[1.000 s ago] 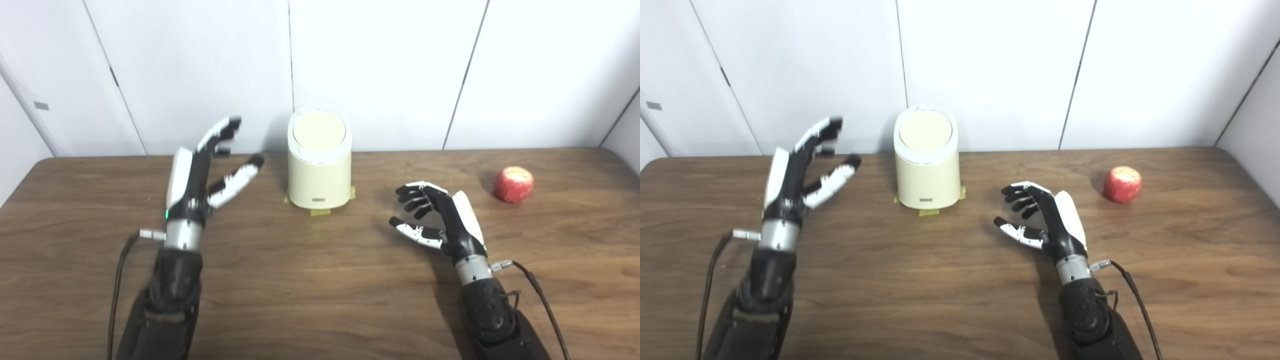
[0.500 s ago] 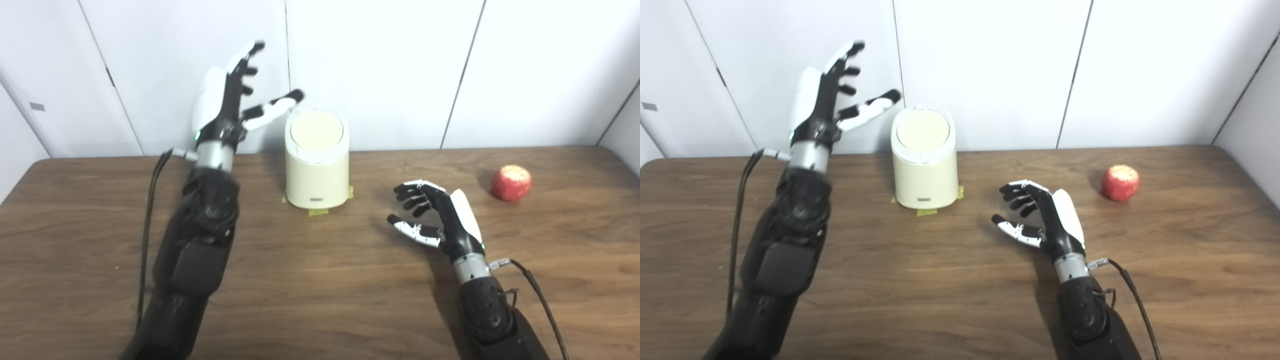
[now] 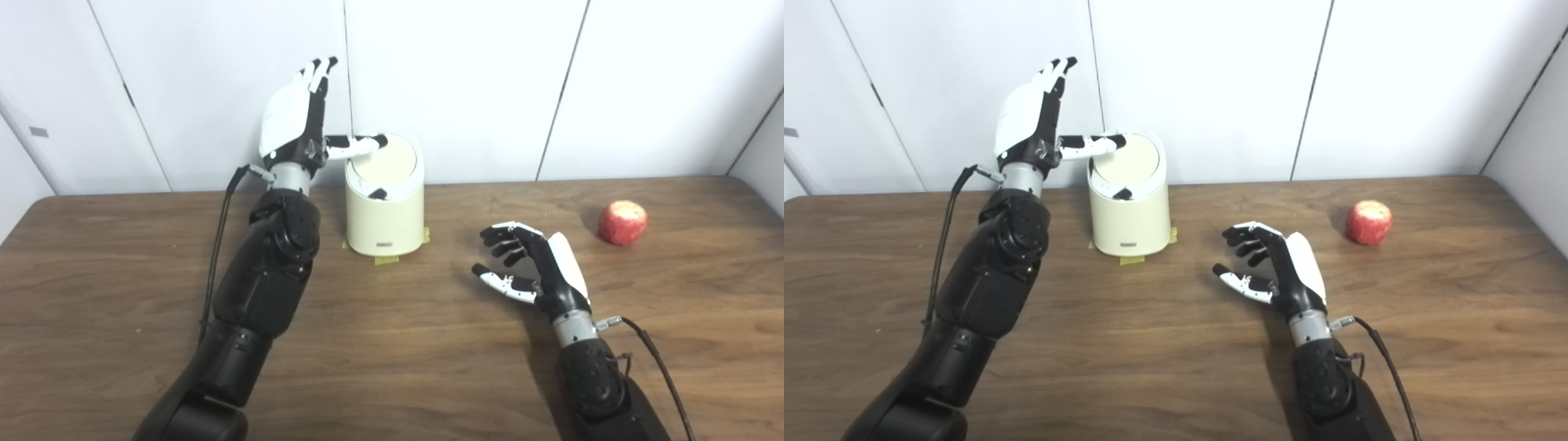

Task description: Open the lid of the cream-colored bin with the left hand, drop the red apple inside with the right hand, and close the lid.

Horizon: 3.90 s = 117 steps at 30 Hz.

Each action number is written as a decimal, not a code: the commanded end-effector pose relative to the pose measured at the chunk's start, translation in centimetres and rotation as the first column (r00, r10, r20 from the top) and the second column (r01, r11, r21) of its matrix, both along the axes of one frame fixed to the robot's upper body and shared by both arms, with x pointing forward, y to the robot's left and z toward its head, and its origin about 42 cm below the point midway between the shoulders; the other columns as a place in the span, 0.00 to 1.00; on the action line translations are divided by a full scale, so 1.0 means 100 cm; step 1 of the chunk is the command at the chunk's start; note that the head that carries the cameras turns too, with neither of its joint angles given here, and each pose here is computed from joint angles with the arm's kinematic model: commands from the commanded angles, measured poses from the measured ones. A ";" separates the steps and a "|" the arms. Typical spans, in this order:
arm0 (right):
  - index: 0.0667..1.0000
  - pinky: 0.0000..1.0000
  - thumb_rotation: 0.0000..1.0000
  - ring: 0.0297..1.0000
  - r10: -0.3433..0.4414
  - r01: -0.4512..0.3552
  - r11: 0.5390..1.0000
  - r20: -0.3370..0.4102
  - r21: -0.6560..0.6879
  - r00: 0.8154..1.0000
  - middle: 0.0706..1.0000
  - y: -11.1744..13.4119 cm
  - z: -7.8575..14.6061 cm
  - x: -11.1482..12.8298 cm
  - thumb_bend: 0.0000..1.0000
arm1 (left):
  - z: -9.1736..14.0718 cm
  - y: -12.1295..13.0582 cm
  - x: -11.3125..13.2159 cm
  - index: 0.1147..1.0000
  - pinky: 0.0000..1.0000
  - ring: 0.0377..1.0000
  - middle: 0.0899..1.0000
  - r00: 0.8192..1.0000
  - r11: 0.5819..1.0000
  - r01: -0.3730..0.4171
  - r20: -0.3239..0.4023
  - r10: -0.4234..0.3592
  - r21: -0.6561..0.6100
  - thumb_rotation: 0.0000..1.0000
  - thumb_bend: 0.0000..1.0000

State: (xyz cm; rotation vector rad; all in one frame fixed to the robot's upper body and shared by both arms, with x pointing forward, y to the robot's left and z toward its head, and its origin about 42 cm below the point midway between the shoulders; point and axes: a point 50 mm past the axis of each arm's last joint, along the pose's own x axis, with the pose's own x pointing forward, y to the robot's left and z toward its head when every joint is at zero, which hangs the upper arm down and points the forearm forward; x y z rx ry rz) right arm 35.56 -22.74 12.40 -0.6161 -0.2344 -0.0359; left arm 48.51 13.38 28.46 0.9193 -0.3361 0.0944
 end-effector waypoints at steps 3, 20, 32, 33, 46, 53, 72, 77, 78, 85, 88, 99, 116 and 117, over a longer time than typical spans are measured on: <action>0.60 0.48 0.19 0.58 0.009 -0.010 1.000 0.020 0.015 1.000 0.60 0.006 0.003 -0.001 0.34 | 0.033 -0.004 0.008 0.97 0.98 1.00 1.00 0.996 0.999 -0.021 0.092 0.018 0.036 0.30 0.94; 0.60 0.48 0.17 0.57 0.005 -0.006 1.000 0.020 0.015 1.000 0.60 0.007 0.005 -0.002 0.35 | 0.009 0.000 0.009 0.98 0.97 1.00 1.00 0.998 0.995 -0.056 0.013 0.055 0.081 0.30 0.99; 0.60 0.46 0.19 0.56 -0.001 0.000 1.000 0.019 0.019 1.000 0.59 0.008 0.006 -0.002 0.35 | -0.001 0.000 0.008 0.97 0.98 1.00 1.00 0.997 0.982 -0.077 0.023 0.074 0.175 0.25 1.00; 0.60 0.46 0.19 0.56 0.000 -0.001 1.000 0.021 0.021 1.000 0.59 0.008 0.006 -0.002 0.35 | -0.002 0.000 0.008 0.97 0.98 1.00 1.00 0.996 0.976 -0.085 0.035 0.079 0.200 0.25 1.00; 0.60 0.44 0.16 0.54 -0.001 0.001 1.000 0.026 0.021 1.000 0.57 0.011 0.008 -0.001 0.35 | -0.008 0.000 0.009 1.00 1.00 1.00 1.00 0.982 0.824 -0.172 0.163 0.098 0.539 0.12 1.00; 0.59 0.44 0.16 0.54 -0.001 0.000 1.000 0.032 0.030 0.999 0.57 0.013 0.008 0.000 0.36 | -0.008 0.000 0.009 1.00 1.00 1.00 1.00 0.976 0.766 -0.190 0.201 0.082 0.614 0.14 1.00; 0.60 0.45 0.19 0.55 0.001 -0.002 1.000 0.021 0.014 1.000 0.59 0.010 0.007 -0.001 0.35 | 0.034 0.022 -0.012 0.96 0.97 0.99 0.99 0.984 0.980 -0.089 0.139 0.115 -0.178 1.00 0.58; 0.60 0.45 0.20 0.54 0.000 0.000 1.000 0.025 0.009 1.000 0.58 0.009 0.008 0.000 0.35 | 0.028 0.035 -0.033 0.93 0.86 0.94 0.96 0.979 0.932 0.072 0.206 0.003 -0.355 1.00 0.46; 0.60 0.45 0.19 0.55 0.000 0.000 1.000 0.025 0.011 1.000 0.58 0.009 0.008 0.000 0.35 | 0.024 0.038 -0.037 0.91 0.82 0.91 0.93 0.976 0.921 0.103 0.219 -0.019 -0.376 1.00 0.43; 0.60 0.46 0.17 0.56 -0.005 0.004 1.000 0.048 0.012 0.999 0.59 0.008 0.010 -0.001 0.35 | -0.021 0.076 -0.074 0.75 0.72 0.78 0.77 0.950 0.828 0.270 0.277 -0.146 -0.491 1.00 0.34; 0.60 0.47 0.19 0.57 -0.001 0.000 1.000 0.072 0.006 0.997 0.60 0.007 0.012 0.000 0.34 | -0.043 0.092 -0.090 0.71 0.70 0.75 0.73 0.949 0.770 0.294 0.268 -0.165 -0.567 0.99 0.29; 0.56 0.36 0.15 0.47 -0.023 0.042 0.997 0.263 -0.067 0.964 0.60 -0.008 0.070 0.002 0.35 | -0.110 0.119 -0.139 0.70 0.68 0.73 0.72 0.980 0.781 0.200 0.119 -0.160 -0.592 0.69 0.16; 0.77 0.57 0.32 0.72 -0.073 0.120 0.797 0.104 -0.592 0.992 0.78 -0.100 0.198 0.041 0.90 | -0.133 0.119 -0.152 0.72 0.67 0.74 0.73 0.986 0.784 0.150 0.035 -0.162 -0.602 0.75 0.18; 0.79 0.58 0.31 0.75 -0.097 0.111 0.774 0.057 -0.623 0.994 0.80 -0.105 0.202 0.044 0.91 | -0.133 0.119 -0.152 0.72 0.67 0.74 0.73 0.986 0.789 0.153 0.036 -0.163 -0.596 0.75 0.18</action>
